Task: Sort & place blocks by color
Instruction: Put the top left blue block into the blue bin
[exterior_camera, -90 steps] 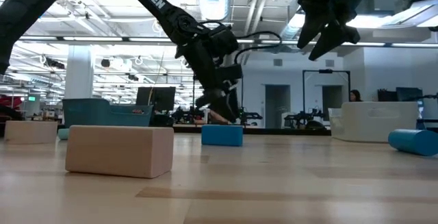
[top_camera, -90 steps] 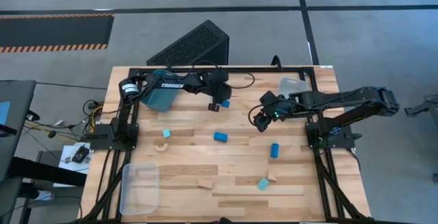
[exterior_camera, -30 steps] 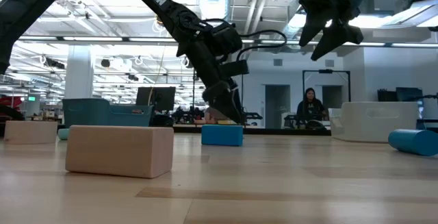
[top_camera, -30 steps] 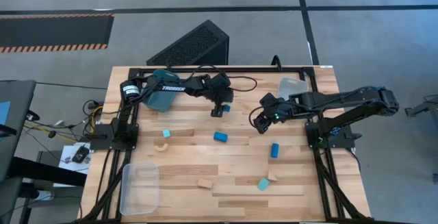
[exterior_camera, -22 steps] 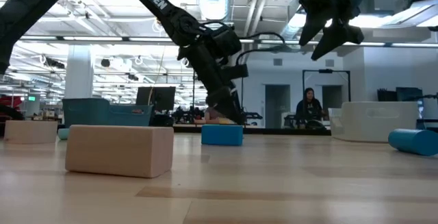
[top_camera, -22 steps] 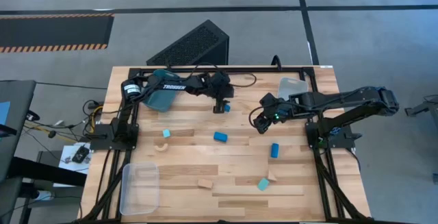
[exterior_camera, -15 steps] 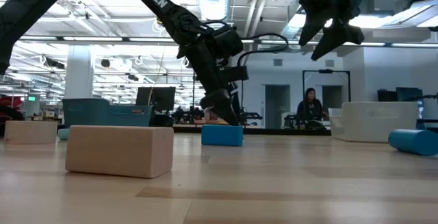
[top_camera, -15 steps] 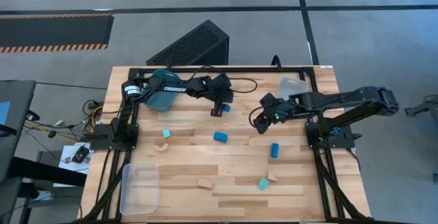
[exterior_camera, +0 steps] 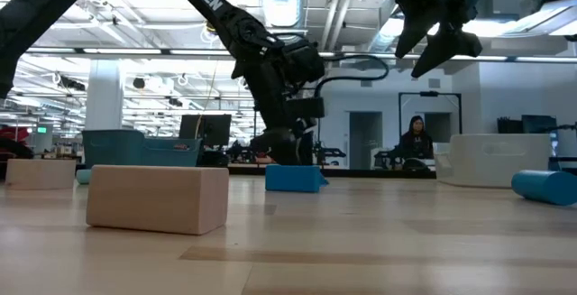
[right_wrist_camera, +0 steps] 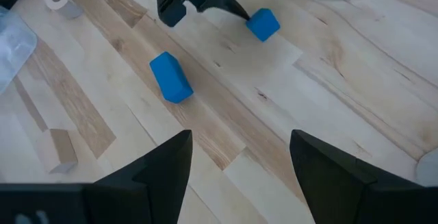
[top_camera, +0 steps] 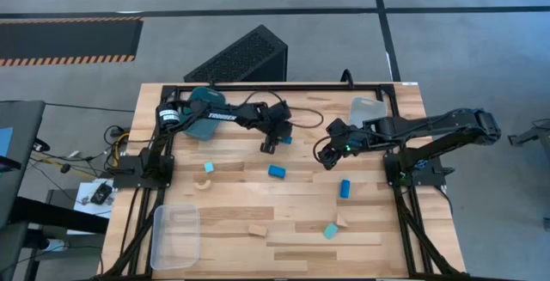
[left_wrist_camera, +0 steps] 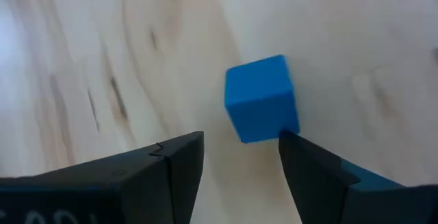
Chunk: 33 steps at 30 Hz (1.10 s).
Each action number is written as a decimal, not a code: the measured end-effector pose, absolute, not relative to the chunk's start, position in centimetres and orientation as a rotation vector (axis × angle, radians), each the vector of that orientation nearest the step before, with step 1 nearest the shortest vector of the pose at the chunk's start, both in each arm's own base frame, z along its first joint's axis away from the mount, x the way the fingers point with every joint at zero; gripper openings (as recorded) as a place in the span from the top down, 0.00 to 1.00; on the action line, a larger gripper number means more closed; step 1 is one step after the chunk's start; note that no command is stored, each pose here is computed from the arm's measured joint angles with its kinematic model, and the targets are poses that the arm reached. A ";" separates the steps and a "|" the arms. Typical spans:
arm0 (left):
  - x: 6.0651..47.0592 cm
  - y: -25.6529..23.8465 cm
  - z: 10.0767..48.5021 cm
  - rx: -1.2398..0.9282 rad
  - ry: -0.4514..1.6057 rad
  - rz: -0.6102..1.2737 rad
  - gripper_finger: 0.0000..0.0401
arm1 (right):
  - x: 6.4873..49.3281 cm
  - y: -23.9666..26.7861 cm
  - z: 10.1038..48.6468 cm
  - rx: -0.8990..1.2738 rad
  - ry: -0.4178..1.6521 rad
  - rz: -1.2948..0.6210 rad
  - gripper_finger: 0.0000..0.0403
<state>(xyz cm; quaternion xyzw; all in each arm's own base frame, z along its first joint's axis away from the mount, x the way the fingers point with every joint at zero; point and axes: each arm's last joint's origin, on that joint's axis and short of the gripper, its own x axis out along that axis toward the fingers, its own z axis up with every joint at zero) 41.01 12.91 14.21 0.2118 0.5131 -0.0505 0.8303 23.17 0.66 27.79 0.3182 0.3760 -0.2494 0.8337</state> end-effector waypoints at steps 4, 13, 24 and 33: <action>41.0 12.4 14.6 0.465 1.107 -0.105 0.55 | 23.2 0.9 27.8 0.674 0.798 -0.523 0.33; 40.6 12.3 15.6 0.291 1.087 -0.140 0.55 | 23.1 1.1 27.8 0.673 0.797 -0.522 0.33; 42.0 13.2 15.8 0.165 0.958 -0.114 0.55 | 23.1 1.3 27.8 0.672 0.808 -0.508 0.33; 42.0 12.8 14.3 0.140 1.019 -0.096 0.57 | 23.0 2.0 27.7 0.672 0.825 -0.492 0.33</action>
